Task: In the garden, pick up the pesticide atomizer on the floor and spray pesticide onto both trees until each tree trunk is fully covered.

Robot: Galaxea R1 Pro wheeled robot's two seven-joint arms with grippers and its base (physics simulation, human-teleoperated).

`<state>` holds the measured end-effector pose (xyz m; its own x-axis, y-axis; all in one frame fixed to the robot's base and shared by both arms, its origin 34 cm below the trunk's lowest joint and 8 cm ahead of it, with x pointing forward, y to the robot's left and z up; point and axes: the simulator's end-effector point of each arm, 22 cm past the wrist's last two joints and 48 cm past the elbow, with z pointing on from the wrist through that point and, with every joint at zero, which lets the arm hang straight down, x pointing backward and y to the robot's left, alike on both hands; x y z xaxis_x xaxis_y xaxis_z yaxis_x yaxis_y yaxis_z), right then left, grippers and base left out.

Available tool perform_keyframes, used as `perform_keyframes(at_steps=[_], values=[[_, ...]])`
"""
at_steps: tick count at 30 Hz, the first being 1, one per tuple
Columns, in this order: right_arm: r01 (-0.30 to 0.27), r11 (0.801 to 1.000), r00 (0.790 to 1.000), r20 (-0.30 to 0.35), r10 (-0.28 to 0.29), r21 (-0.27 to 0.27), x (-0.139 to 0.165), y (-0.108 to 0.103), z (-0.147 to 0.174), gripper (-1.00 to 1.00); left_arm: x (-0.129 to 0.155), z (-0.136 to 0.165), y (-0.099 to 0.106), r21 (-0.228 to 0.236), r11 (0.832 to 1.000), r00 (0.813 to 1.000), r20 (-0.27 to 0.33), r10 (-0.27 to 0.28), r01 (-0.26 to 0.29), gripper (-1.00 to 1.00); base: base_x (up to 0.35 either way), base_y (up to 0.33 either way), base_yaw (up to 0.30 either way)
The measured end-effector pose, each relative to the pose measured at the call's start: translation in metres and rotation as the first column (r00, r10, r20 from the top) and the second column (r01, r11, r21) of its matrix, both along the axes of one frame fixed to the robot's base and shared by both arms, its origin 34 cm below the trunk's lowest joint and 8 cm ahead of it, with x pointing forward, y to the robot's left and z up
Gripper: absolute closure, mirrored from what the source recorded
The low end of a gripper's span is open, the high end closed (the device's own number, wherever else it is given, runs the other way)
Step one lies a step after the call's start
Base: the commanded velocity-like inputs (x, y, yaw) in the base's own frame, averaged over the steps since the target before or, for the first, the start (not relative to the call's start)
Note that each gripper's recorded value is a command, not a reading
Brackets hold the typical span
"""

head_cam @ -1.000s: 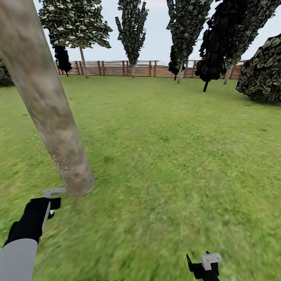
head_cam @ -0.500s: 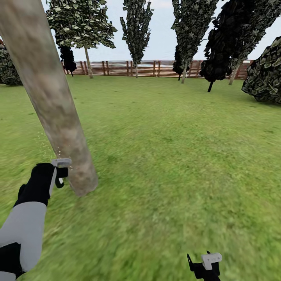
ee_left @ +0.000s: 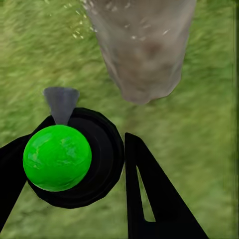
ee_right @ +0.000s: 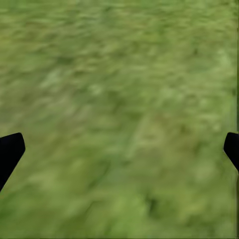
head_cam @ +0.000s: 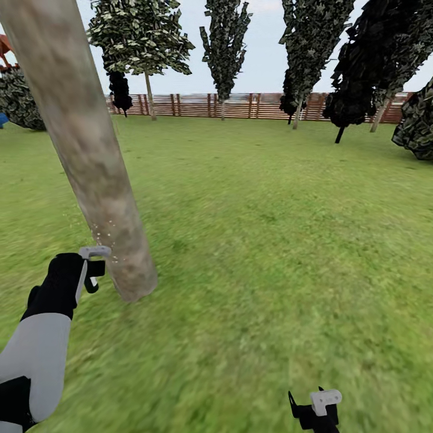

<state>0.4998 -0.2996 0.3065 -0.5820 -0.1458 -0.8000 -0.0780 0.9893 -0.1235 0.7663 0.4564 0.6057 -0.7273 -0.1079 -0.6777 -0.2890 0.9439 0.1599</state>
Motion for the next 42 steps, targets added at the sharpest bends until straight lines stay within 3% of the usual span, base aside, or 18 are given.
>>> perform_keyframes(at_steps=[18,29,33,42], values=[[0.0,1.0,1.0,0.0,0.0,0.0,0.0,0.0,0.0,-1.0,-0.001,0.001,0.005,0.005,1.0,1.0,0.001,0.005,-0.005,1.0,0.036,-0.266,0.001],[0.0,1.0,1.0,-0.001,0.0,0.0,0.0,0.0,0.0,-1.0,-0.004,-0.005,0.008,0.015,1.0,1.0,-0.014,0.011,-0.01,1.0,0.19,-0.227,0.247],[0.0,1.0,1.0,0.0,0.0,0.0,0.0,0.0,0.0,-1.0,-0.014,-0.019,0.007,0.016,1.0,0.999,-0.038,0.011,-0.01,1.0,0.236,-0.19,0.275],[0.0,1.0,1.0,0.0,0.0,-0.001,0.0,-0.001,0.0,-1.0,-0.025,-0.036,0.005,0.014,1.0,0.998,-0.067,0.009,-0.008,1.0,0.097,-0.243,0.039]])
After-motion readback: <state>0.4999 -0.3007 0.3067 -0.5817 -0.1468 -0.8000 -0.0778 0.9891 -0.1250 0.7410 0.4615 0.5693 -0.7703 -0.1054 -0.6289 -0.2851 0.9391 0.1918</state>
